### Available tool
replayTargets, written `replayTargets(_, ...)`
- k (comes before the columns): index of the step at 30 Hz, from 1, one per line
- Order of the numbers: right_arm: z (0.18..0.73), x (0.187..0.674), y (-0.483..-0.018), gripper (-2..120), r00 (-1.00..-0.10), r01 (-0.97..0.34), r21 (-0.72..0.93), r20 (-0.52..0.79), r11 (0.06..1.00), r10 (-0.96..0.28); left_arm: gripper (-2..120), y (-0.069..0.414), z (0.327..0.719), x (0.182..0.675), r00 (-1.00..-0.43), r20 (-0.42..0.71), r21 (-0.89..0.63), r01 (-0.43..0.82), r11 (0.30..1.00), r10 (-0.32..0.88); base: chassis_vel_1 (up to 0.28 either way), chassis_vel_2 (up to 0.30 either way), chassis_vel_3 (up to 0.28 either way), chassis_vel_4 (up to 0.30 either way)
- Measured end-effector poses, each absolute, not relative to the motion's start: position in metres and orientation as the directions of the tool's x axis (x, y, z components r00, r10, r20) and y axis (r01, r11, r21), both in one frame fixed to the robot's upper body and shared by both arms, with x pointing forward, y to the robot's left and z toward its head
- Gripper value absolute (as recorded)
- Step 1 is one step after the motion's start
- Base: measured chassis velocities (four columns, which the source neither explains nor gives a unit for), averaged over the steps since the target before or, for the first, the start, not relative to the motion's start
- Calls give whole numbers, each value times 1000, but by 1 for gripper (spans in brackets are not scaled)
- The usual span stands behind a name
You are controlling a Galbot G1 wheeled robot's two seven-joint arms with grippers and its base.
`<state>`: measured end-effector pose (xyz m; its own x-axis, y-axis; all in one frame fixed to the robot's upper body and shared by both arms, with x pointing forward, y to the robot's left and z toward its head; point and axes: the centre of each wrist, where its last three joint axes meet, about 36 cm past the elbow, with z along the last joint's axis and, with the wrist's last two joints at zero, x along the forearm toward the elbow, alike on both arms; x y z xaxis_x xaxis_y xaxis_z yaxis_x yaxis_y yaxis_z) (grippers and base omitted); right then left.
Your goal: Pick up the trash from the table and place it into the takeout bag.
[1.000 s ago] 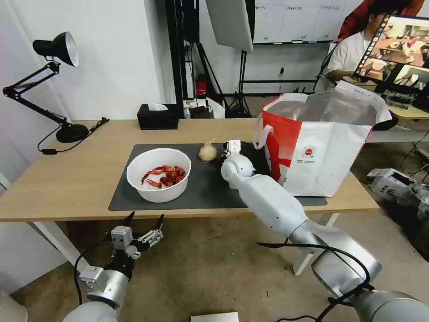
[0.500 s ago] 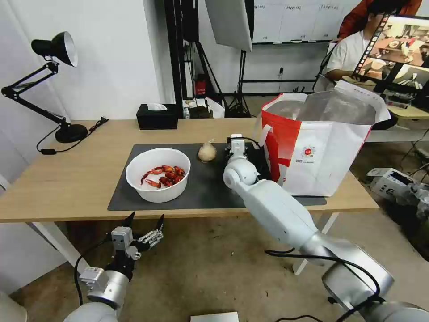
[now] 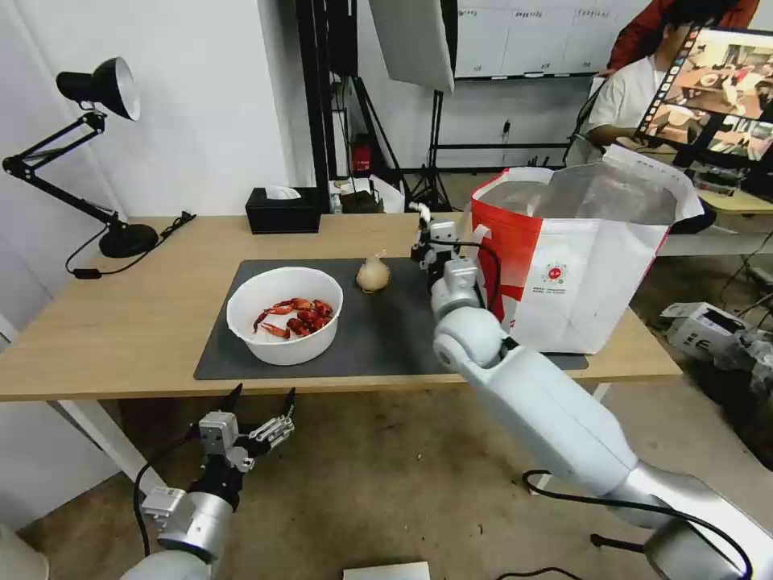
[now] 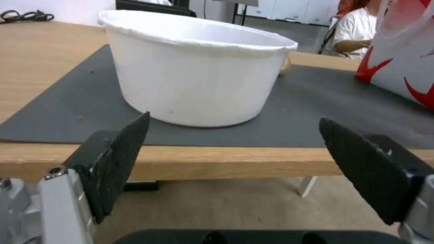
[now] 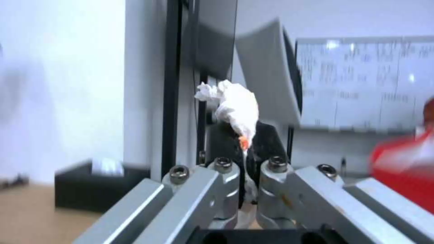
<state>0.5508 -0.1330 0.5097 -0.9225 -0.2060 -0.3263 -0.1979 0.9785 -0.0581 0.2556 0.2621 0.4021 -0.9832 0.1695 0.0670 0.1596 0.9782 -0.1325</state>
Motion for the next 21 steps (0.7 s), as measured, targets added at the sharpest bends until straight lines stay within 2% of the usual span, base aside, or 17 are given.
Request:
replayTargets(3, 522, 551, -148, 0, -905, -178, -65, -380, 982, -190, 100, 261, 402, 255, -983, 68, -131, 159, 978, 169, 0, 0, 0, 0)
replayTargets(6, 550, 557, -175, 0, -901, -63, -79, -424, 995, -90, 100, 261, 401, 254, -983, 71, -131, 159, 979, 169, 0, 0, 0, 0)
replayTargets(7, 550, 557, -175, 0, -901, -63, -79, -424, 995, -90, 100, 261, 401, 254, -983, 71, -131, 159, 979, 169, 0, 0, 0, 0)
replayTargets(10, 572, 563, -205, 0, -918, 58, -109, -396, 992, 10, 100, 260, 401, 253, -983, 70, -131, 160, 978, 171, 0, 0, 0, 0)
replayTargets(12, 579, 563, -215, 0, -931, 85, -127, -364, 988, 33, 100, 260, 402, 253, -983, 69, -132, 160, 978, 171, 0, 0, 0, 0)
replayTargets(17, 581, 562, -232, 0, -960, 110, -136, -272, 985, 69, 100, 259, 403, 252, -984, 63, -138, 157, 978, 167, 0, 0, 0, 0)
replayTargets(21, 578, 560, -232, 0, -965, 119, -133, -249, 984, 83, 100, 258, 404, 252, -984, 62, -139, 158, 978, 168, 0, 0, 0, 0)
